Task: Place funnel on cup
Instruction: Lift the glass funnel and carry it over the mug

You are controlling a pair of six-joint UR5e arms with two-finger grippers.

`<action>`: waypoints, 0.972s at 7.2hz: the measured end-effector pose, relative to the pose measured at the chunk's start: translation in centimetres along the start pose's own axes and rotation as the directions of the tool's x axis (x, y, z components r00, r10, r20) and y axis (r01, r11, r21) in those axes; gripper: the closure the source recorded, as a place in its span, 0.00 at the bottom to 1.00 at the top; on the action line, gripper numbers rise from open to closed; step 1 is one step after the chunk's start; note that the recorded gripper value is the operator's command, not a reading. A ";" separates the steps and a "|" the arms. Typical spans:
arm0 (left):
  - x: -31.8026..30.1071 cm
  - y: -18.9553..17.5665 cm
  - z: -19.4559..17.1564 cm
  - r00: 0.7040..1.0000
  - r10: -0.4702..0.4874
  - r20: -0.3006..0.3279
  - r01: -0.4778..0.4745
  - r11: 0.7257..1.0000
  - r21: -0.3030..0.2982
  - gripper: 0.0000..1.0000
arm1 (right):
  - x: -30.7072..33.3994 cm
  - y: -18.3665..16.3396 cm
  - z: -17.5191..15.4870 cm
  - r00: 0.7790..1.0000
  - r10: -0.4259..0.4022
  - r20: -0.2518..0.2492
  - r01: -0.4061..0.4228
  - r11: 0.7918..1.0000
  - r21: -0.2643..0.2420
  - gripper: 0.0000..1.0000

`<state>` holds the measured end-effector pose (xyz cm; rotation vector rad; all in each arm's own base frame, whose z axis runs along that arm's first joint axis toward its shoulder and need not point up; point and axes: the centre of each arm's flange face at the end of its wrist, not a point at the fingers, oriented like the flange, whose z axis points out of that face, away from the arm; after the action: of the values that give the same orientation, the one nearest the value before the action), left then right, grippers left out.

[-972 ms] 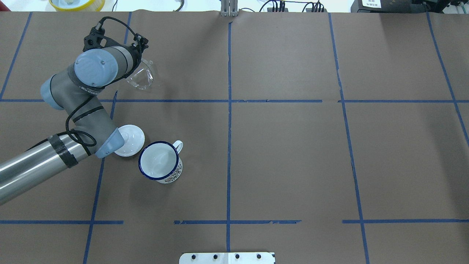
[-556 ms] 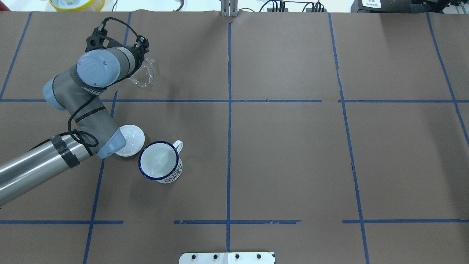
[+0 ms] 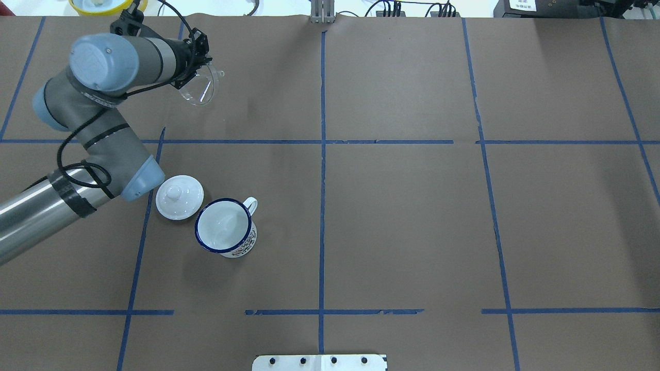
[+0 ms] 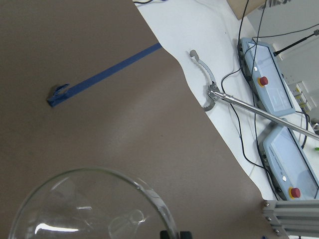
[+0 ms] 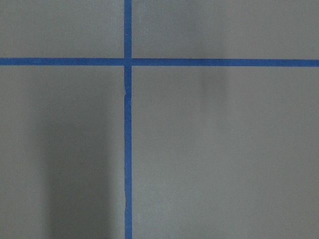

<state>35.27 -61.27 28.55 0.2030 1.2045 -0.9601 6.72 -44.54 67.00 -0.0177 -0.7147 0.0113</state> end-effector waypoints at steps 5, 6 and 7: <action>3.0 4.2 -16.0 0.933 0.257 0.253 -0.214 0.959 -0.187 1.00 | 0.0 0.0 0.0 1.000 0.000 0.000 0.000 1.000 0.000 0.00; 2.3 7.3 -16.9 0.908 0.292 0.300 -0.227 0.946 -0.233 1.00 | 0.0 0.0 0.0 1.000 0.000 0.000 0.000 1.000 0.000 0.00; 1.1 11.4 -17.1 0.878 0.339 0.337 -0.246 0.925 -0.291 1.00 | 0.0 0.0 0.0 1.000 0.000 0.000 0.000 1.000 0.000 0.00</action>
<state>31.58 -44.63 17.00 0.0013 0.8836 -0.5451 6.72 -44.54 67.00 -0.0176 -0.7147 0.0113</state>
